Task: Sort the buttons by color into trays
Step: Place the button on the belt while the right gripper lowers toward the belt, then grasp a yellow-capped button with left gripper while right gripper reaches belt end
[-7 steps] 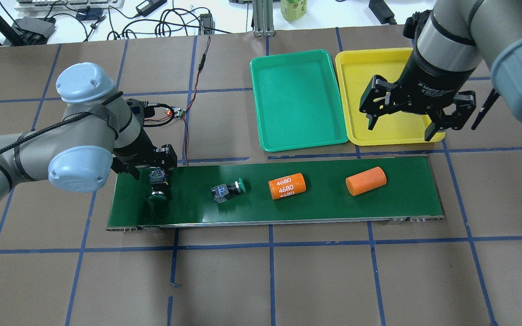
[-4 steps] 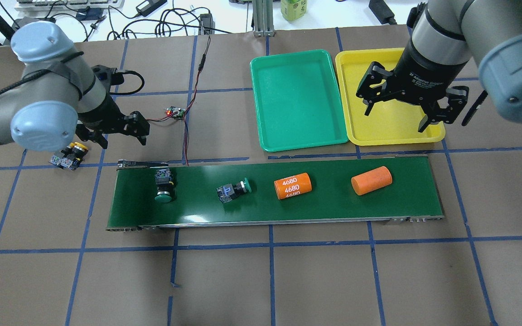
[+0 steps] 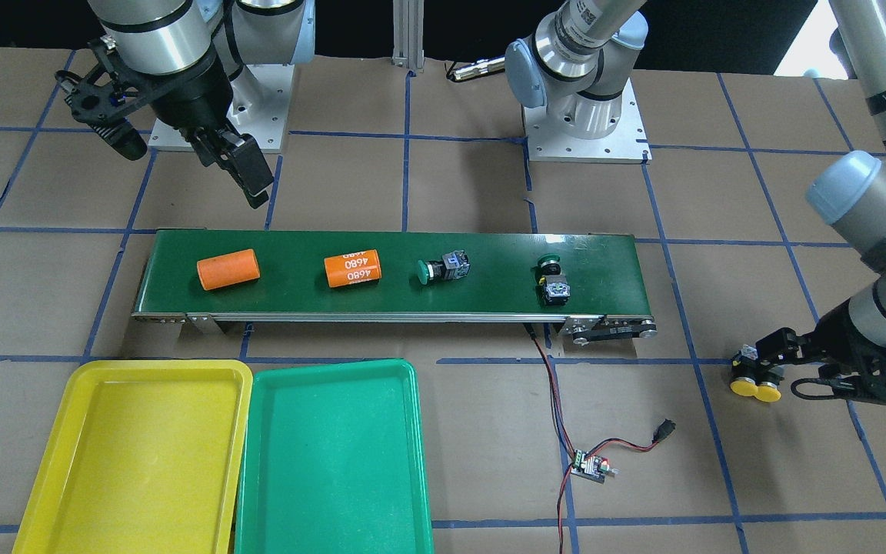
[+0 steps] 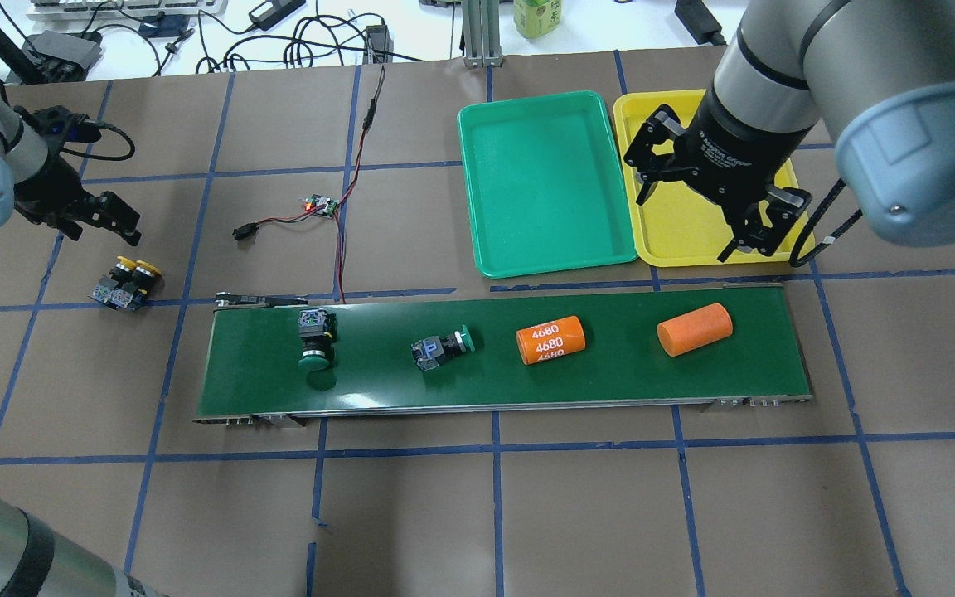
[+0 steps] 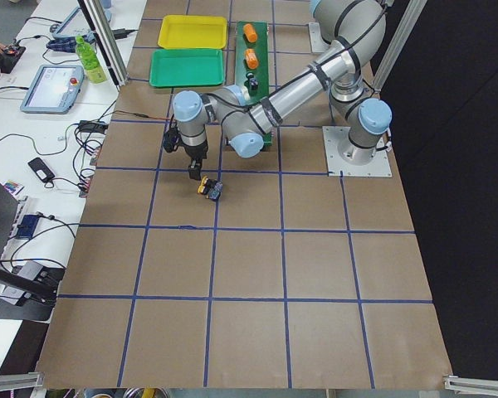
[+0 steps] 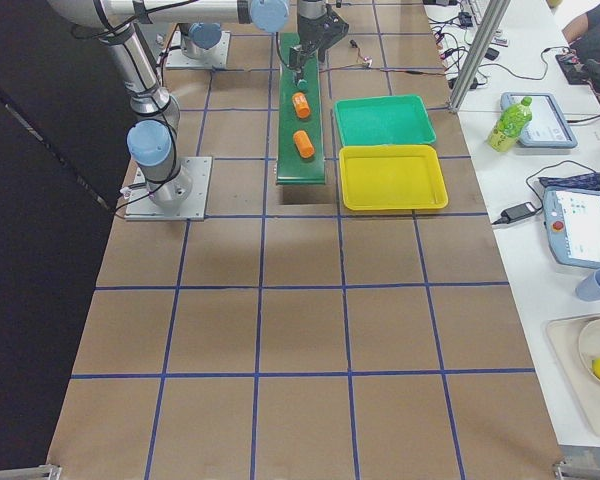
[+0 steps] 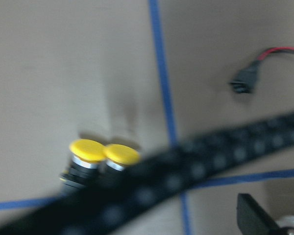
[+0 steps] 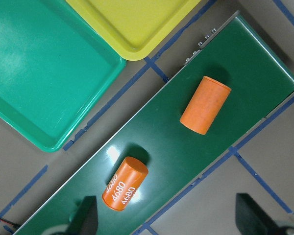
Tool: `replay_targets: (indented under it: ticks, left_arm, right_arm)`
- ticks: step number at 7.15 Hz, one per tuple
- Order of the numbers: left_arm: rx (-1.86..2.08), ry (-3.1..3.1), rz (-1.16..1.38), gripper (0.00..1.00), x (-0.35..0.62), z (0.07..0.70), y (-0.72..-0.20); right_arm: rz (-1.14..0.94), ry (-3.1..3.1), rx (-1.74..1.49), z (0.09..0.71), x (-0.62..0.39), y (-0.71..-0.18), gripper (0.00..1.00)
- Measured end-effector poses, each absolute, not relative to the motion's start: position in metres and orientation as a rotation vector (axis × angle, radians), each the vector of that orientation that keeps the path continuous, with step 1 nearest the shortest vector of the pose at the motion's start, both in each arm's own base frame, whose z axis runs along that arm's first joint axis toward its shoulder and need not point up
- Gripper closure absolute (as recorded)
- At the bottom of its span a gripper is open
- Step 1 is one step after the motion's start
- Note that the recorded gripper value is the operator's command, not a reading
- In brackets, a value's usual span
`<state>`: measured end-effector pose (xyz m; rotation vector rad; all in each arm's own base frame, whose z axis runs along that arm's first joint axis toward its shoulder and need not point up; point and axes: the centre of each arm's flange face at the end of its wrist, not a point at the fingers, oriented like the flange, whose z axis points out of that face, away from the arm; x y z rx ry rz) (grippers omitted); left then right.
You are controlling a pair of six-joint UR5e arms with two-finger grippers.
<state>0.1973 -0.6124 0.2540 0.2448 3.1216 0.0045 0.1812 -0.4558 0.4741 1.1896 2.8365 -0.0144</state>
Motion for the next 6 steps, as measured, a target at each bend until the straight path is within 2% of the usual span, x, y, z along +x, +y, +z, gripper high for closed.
replay_targets:
  ticks: [2,6]
  left_arm:
    - [0.287,3.118,0.003,0.0,0.231,0.221,-0.615]
    - [0.291,3.142,0.034,0.0,0.232,0.196,-0.61]
  right_arm:
    - [-0.001,2.782,1.304,0.458,0.195,-0.45,0.0]
    - [0.023,2.709,1.452,0.427,0.205,-0.443,0.0]
